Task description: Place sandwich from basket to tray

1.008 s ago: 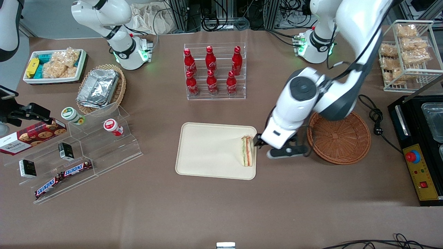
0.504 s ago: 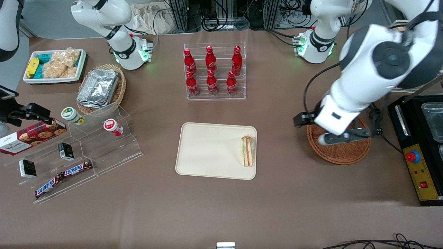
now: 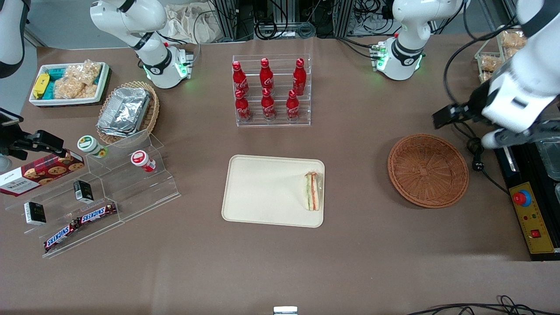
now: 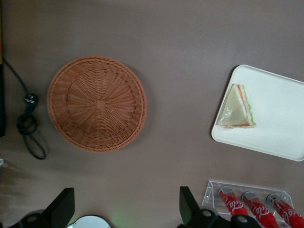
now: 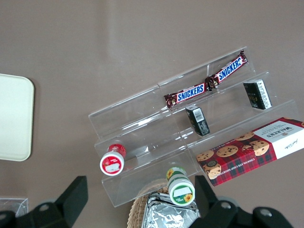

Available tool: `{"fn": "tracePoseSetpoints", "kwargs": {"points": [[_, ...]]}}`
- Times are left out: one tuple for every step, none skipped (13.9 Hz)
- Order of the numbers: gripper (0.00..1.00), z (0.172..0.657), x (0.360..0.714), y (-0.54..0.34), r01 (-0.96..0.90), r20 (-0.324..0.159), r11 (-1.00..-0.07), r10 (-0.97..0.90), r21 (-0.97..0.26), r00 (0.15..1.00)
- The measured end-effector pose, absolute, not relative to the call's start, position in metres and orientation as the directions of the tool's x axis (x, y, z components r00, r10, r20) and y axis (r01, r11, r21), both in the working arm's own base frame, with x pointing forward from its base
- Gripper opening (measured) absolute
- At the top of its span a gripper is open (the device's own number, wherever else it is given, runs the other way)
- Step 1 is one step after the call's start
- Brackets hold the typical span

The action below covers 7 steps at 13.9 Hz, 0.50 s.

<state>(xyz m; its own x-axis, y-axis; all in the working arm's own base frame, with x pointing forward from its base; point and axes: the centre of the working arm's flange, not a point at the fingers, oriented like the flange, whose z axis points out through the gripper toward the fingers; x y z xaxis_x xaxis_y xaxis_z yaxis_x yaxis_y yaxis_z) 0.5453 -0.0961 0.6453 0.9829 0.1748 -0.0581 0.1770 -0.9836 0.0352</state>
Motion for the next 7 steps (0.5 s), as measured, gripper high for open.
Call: {"fn": "tracePoseSetpoints", "kwargs": {"points": [[1.0, 0.652, 0.534, -0.089, 0.179, -0.052, -0.983, 0.177, 0.037, 0.983], [1.0, 0.658, 0.523, -0.082, 0.183, -0.046, -0.982, 0.182, 0.039, 0.982], [1.0, 0.662, 0.513, -0.077, 0.188, -0.042, -0.981, 0.186, 0.041, 0.982], [1.0, 0.665, 0.505, -0.073, 0.19, -0.039, -0.981, 0.189, 0.041, 0.981], [1.0, 0.666, 0.501, -0.072, 0.191, -0.038, -0.981, 0.189, 0.041, 0.981], [1.0, 0.665, 0.5, -0.072, 0.19, -0.039, -0.981, 0.188, 0.041, 0.981], [1.0, 0.664, 0.501, -0.072, 0.188, -0.04, -0.981, 0.187, 0.041, 0.982]]}}
